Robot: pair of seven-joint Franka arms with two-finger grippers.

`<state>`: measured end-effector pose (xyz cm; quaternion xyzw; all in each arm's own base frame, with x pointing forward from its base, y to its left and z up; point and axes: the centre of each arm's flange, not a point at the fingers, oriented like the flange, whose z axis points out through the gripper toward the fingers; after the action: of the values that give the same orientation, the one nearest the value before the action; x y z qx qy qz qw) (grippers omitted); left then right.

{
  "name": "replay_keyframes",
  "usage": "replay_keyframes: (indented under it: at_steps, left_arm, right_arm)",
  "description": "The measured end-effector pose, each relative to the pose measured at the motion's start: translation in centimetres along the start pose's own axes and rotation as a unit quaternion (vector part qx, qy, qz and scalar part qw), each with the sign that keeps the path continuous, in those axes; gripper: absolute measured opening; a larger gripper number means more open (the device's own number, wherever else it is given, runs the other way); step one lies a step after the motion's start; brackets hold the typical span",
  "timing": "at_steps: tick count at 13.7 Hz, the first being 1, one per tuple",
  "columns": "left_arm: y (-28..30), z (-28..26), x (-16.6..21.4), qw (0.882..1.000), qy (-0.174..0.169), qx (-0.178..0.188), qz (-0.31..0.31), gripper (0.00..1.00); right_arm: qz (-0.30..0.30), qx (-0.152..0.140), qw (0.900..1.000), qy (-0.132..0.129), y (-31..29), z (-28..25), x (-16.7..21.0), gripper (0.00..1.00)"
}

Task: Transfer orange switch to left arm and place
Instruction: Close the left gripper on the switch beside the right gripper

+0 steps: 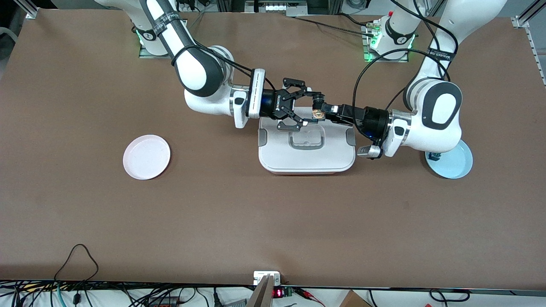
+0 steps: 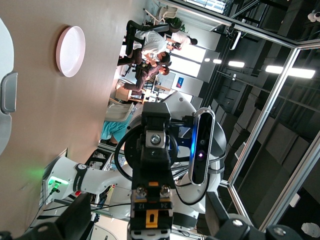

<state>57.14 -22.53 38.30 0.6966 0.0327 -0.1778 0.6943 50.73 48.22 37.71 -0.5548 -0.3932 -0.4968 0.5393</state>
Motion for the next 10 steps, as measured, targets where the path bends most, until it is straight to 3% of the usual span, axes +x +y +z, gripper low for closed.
replay_keyframes:
  at_steps: [6,7,10]
  left_arm:
    - [-0.1,0.1,0.0,1.0,0.0,0.0,0.022,0.93]
    - [-0.4,0.1,-0.1,0.999,0.0,0.0,0.045,0.85]
    - [-1.3,-0.1,-0.2,0.995,0.004,-0.005,0.096,0.5]
  right_arm:
    - [0.001,-0.001,1.0,0.001,0.0,0.0,0.0,0.72]
    - [0.001,-0.001,1.0,0.0,0.0,0.0,0.0,0.72]
    - [0.004,-0.004,1.0,-0.006,0.0,-0.1,-0.7,0.72]
